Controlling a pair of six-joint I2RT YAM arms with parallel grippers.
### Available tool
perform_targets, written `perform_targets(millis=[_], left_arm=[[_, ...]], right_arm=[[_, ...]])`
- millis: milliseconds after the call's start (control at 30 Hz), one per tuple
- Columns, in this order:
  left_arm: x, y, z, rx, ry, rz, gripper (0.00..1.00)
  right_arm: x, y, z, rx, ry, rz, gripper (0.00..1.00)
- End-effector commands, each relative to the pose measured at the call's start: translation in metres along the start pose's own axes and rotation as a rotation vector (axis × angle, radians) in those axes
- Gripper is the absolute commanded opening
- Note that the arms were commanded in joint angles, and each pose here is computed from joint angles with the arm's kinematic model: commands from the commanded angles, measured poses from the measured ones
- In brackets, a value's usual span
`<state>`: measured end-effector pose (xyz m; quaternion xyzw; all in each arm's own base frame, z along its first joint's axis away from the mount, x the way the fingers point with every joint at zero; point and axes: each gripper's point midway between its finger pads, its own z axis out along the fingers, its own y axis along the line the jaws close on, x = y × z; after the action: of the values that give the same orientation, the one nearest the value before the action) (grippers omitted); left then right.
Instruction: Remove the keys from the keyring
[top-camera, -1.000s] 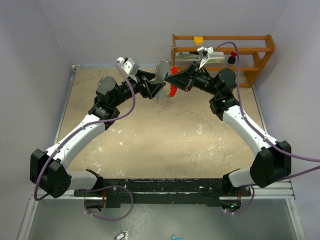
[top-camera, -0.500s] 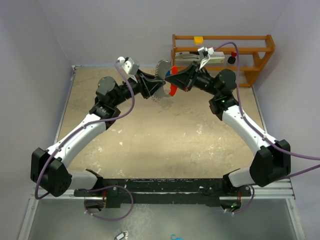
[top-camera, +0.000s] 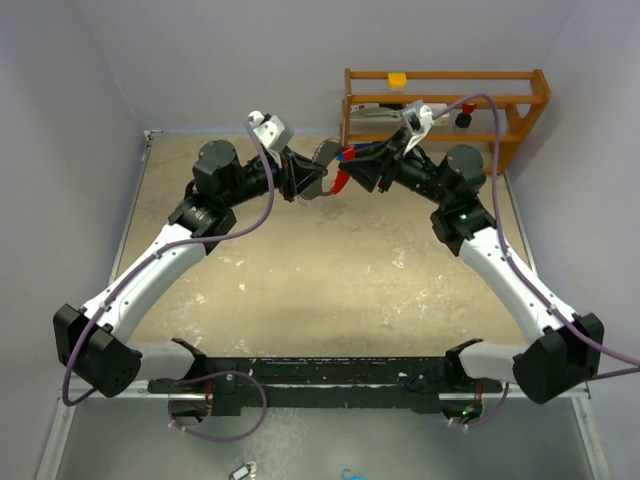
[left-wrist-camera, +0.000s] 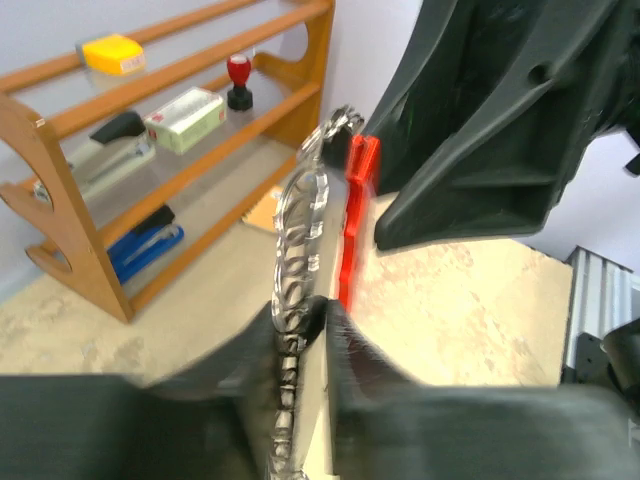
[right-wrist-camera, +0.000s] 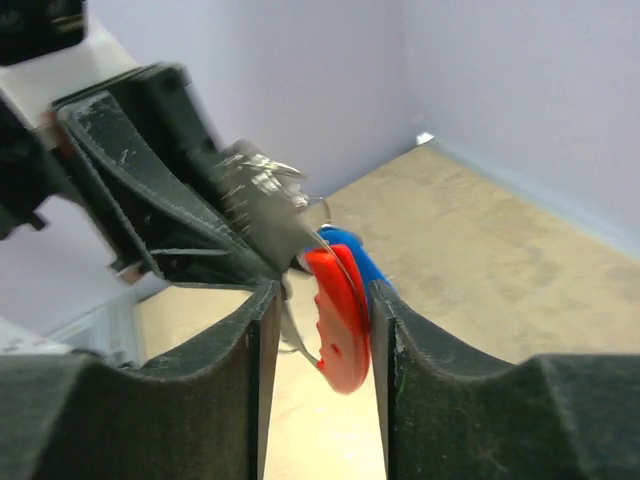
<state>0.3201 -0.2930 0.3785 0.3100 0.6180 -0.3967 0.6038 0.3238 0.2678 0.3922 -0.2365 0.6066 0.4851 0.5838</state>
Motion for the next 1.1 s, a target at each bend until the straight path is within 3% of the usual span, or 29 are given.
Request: perform_targets(millis=[0, 100, 233, 400, 700, 833, 1067], left_arm=[[-0.035, -0.007, -0.016, -0.019, -0.046, 0.103, 0.0], [-0.041, -0.015, -0.019, 0.013, -0.064, 0.11, 0.0], [-0.052, -0.028, -0.022, 0.066, -0.099, 0.11, 0.0], [-0.062, -0.041, -0.029, 0.11, -0.113, 0.121, 0.0], [-0.077, -0.083, -0.024, 0.385, -0.144, 0.035, 0.0], [-0.077, -0.073, -0.011, 0.389, -0.147, -0.045, 0.0], [-0.081, -0.066, -0.003, 0.41, -0.194, -0.166, 0.0]], right_arm=[[-0.037, 0.003, -0.023, 0.103, -0.084, -0.23, 0.45], [-0.041, 0.006, -0.034, 0.131, -0.099, -0.263, 0.51], [-0.044, -0.004, -0.038, 0.199, -0.114, -0.282, 0.52], [-0.038, -0.017, -0.032, 0.224, -0.085, -0.276, 0.5], [-0.039, -0.046, -0.041, 0.371, -0.024, -0.392, 0.48], [-0.027, -0.038, -0.04, 0.312, 0.022, -0.379, 0.49], [-0.036, 0.0, -0.044, 0.171, -0.045, -0.375, 0.52]])
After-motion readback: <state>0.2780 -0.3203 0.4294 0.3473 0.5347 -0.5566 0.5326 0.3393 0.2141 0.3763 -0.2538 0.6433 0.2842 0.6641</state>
